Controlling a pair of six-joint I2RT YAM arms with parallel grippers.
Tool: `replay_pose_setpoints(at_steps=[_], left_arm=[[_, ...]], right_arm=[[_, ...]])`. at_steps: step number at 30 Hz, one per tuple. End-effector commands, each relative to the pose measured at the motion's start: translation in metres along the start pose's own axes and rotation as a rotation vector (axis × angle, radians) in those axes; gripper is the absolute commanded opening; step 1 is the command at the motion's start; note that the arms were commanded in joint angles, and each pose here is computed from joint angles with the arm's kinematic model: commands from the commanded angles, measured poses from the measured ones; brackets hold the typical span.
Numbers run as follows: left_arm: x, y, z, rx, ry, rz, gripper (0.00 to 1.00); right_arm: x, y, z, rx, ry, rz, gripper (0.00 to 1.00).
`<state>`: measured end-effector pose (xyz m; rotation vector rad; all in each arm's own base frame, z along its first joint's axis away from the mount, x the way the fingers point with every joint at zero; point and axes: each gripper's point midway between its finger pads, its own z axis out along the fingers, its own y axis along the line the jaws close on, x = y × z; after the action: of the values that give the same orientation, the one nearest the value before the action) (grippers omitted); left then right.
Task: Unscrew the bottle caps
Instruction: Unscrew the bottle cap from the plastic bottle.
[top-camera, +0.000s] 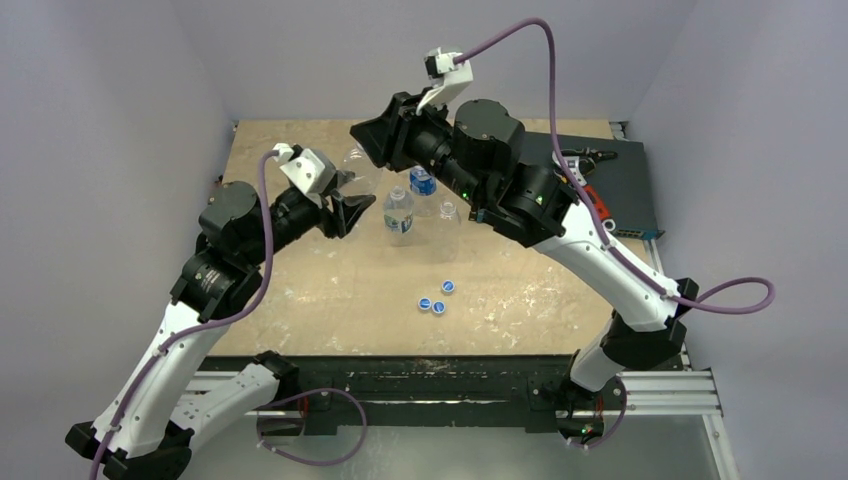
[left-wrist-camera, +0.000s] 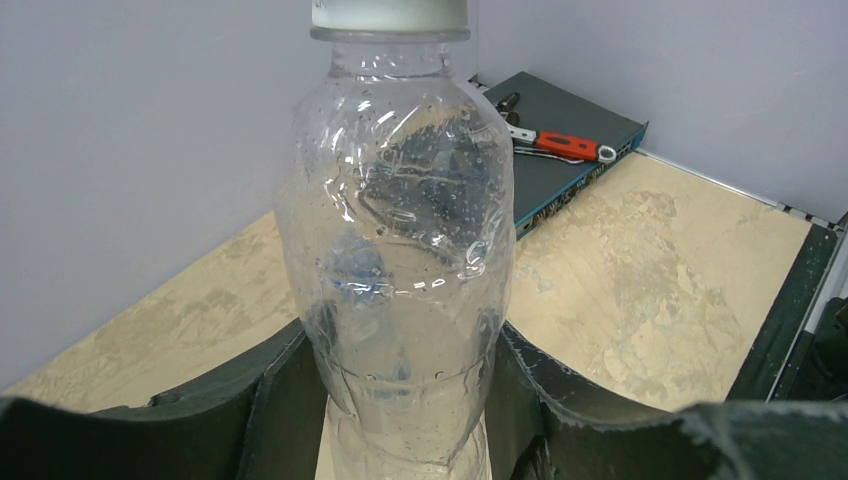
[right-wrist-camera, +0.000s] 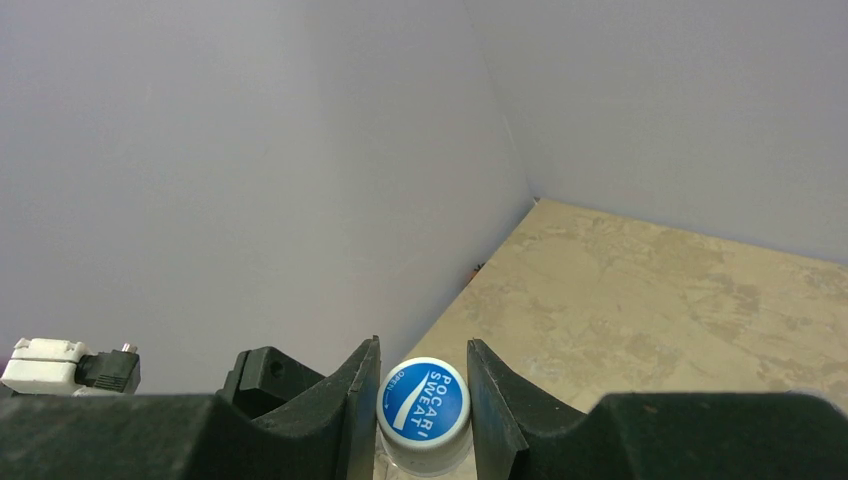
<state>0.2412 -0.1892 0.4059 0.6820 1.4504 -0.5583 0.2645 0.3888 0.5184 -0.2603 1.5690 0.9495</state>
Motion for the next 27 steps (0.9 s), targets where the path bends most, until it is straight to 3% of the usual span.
replay_pose_setpoints(at_steps=[1,2,12,18,27], left_arm=[[-0.021,-0.001,-0.002,0.003,-0.060,0.007,0.12],[-0.025,-0.005,-0.003,0.025,-0.072,0.001,0.12],[-0.068,-0.102,-0.038,0.581,-0.158,-0.141,0.12],[-0.078,-0.127,-0.059,0.768,-0.161,-0.182,0.11],[-0.079,-0.146,-0.076,0.937,-0.138,-0.214,0.11]], right_arm=[[-0.014,0.014,-0.008,-0.059,-0.035,0.029,0.04],[-0.014,0.015,-0.010,-0.072,-0.033,0.025,0.00],[-0.030,0.046,-0.044,-0.427,-0.035,-0.029,0.00],[-0.027,0.079,-0.099,-0.810,-0.032,-0.075,0.00],[-0.003,0.104,-0.137,-1.126,0.083,-0.142,0.00]])
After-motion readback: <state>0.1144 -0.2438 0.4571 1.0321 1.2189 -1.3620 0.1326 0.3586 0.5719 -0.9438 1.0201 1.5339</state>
